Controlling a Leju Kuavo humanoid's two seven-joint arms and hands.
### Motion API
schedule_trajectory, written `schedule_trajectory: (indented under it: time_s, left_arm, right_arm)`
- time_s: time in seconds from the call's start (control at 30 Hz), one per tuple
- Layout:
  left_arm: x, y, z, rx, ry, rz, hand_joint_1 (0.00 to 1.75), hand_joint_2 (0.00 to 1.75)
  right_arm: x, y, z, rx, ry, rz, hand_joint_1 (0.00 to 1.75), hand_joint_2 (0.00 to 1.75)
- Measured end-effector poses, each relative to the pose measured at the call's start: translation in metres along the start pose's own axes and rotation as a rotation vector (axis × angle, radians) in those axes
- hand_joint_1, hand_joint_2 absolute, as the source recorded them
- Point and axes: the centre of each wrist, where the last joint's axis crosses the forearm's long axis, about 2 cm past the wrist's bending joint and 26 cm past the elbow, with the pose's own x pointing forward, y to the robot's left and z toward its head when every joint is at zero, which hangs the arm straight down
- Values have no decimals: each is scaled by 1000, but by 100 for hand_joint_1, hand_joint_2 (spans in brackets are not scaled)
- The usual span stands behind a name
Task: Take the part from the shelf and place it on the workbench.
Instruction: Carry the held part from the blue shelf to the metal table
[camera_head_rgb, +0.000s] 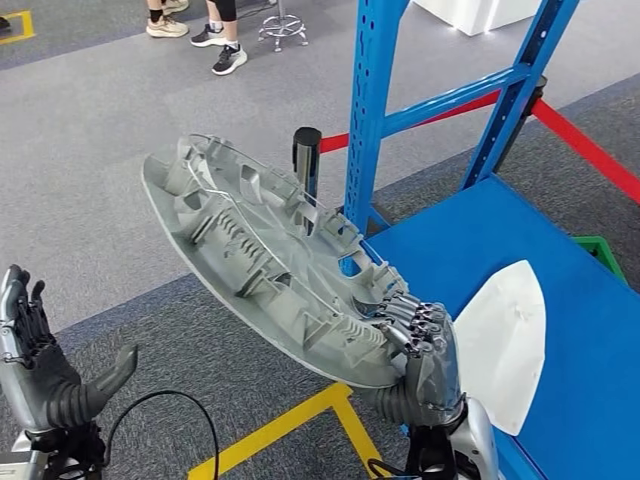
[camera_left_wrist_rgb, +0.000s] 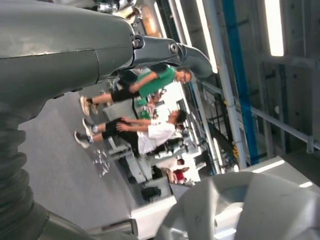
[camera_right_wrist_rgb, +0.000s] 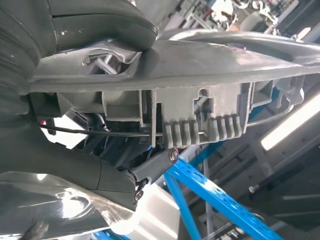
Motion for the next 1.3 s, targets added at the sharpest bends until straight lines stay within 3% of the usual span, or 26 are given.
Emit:
schedule_trajectory:
  time_s: [1.3]
  left_arm:
    - [1, 0, 1, 0, 0, -1, 0, 175]
  right_arm:
    - [-1, -2, 5, -5, 16, 4, 175, 175]
